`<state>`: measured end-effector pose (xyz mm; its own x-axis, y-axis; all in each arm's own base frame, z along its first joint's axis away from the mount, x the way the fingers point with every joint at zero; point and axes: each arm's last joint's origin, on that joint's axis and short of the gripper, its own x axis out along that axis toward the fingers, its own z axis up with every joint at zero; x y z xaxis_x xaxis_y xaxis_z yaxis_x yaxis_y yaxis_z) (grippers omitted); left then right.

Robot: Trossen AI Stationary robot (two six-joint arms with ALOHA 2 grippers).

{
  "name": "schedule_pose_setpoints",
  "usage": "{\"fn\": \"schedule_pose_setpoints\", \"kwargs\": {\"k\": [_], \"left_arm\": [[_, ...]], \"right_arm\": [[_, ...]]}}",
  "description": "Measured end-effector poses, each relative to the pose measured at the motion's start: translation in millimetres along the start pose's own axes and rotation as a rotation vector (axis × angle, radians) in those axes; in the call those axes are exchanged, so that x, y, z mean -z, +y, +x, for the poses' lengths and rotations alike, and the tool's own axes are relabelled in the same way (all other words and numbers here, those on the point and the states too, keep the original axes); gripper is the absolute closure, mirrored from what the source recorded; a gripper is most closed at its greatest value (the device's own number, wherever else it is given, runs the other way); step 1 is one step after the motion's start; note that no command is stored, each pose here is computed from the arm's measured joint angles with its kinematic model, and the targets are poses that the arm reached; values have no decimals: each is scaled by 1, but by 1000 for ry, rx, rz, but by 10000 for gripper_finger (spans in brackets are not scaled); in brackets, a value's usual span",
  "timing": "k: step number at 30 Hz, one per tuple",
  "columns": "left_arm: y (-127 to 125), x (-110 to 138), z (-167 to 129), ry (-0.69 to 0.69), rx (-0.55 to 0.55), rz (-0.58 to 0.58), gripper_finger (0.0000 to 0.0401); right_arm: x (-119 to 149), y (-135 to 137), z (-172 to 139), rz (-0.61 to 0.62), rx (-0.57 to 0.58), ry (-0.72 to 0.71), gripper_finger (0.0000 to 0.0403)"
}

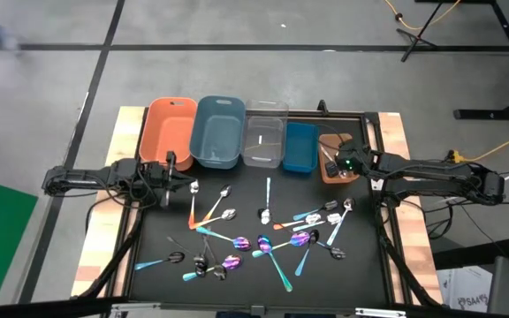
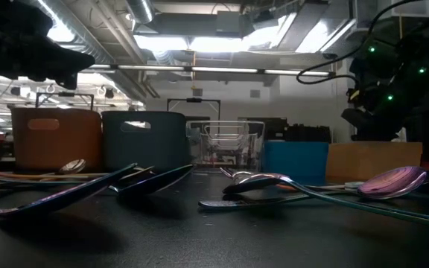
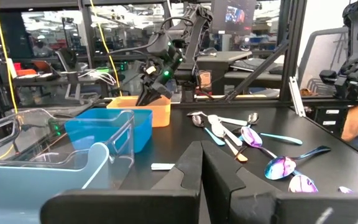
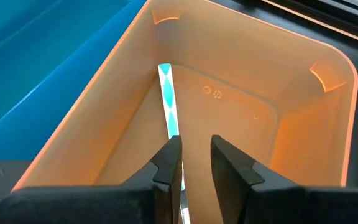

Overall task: Sort silverware by color (type)
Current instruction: Put the orange spoon into the left orange bin

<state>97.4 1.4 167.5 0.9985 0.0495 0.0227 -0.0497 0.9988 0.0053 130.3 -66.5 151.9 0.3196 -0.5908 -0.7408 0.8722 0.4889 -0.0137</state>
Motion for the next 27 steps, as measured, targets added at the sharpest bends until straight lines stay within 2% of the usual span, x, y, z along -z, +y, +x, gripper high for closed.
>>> {"fn": "schedule_pose_setpoints", "kwargs": {"k": [11, 27], "left_arm": [[2, -6, 0, -66, -50, -244, 396], [4, -7, -1, -87, -141, -278, 278]], "right_arm": [[0, 0, 0, 0, 0, 1, 329], [0, 0, 0, 0, 0, 1, 329]]}}
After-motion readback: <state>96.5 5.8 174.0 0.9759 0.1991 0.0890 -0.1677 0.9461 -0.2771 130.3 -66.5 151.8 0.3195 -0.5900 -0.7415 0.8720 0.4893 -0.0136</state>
